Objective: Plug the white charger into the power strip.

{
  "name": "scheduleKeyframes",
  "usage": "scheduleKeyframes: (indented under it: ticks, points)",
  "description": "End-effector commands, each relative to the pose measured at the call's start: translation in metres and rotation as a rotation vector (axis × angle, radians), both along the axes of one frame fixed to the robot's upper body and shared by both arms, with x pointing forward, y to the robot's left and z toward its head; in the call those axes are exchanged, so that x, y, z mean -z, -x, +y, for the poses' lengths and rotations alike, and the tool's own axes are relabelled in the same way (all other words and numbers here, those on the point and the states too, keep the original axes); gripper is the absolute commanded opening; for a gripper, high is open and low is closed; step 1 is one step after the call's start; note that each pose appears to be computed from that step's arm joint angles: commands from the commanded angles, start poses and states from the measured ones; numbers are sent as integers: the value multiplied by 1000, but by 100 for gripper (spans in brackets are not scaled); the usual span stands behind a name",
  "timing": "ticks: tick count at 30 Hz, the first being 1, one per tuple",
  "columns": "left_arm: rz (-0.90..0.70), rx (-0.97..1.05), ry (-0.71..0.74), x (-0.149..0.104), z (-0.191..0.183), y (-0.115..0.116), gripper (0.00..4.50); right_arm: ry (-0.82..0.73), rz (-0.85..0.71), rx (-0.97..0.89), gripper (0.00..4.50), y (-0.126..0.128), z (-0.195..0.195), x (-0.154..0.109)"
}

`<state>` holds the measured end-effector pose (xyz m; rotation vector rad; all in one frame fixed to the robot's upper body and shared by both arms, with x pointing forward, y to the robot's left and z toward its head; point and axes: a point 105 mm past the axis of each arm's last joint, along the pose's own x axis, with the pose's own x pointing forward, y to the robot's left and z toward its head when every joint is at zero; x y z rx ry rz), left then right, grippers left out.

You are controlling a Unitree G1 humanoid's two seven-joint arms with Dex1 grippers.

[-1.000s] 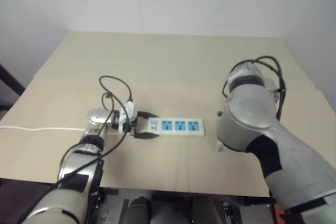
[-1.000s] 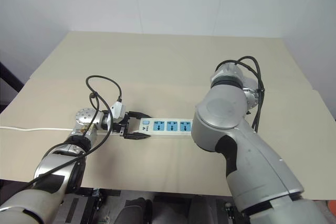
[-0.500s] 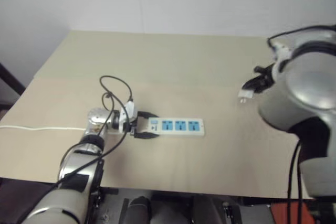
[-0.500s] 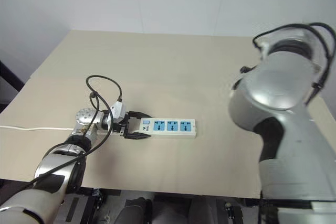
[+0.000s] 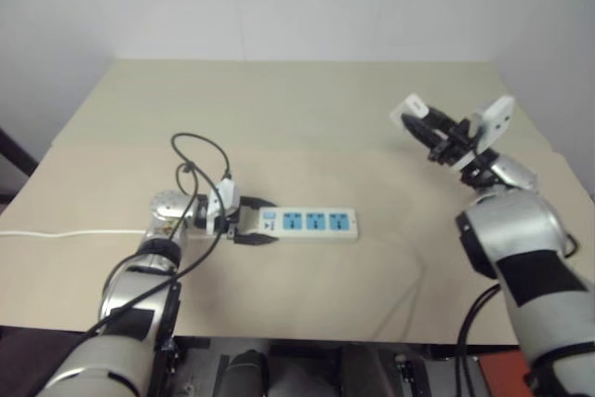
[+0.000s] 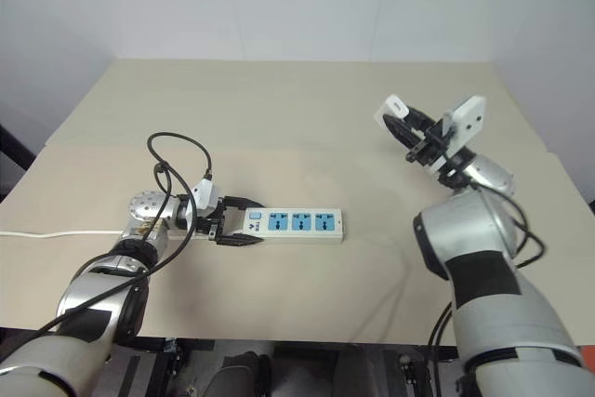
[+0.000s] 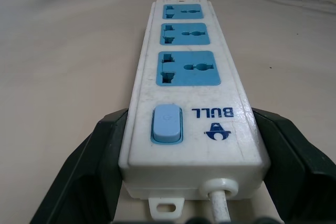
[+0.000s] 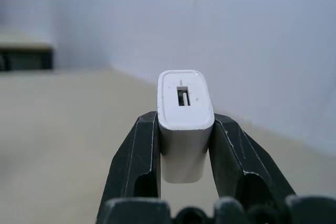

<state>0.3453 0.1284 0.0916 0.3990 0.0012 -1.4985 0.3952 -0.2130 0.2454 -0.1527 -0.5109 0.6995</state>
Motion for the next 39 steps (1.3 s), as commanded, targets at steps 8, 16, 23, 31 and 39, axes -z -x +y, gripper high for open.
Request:
scheduleKeyframes:
  ticks: [8,16,23,31,39]
  points:
    - [-29,0,-25,-2,6,0,327,236,-179,-141,110,12,57,1]
    - [-33,8,-26,-4,4,0,327,250,-91,-389,110,22,99,33]
    - [-35,13,-38,-4,4,0,327,156,195,-627,110,19,114,31]
    - [-39,9,-42,-6,7,-1,327,169,361,-698,110,18,130,35]
    - [-43,11,-51,-8,7,-2,327,264,324,-731,110,27,156,59]
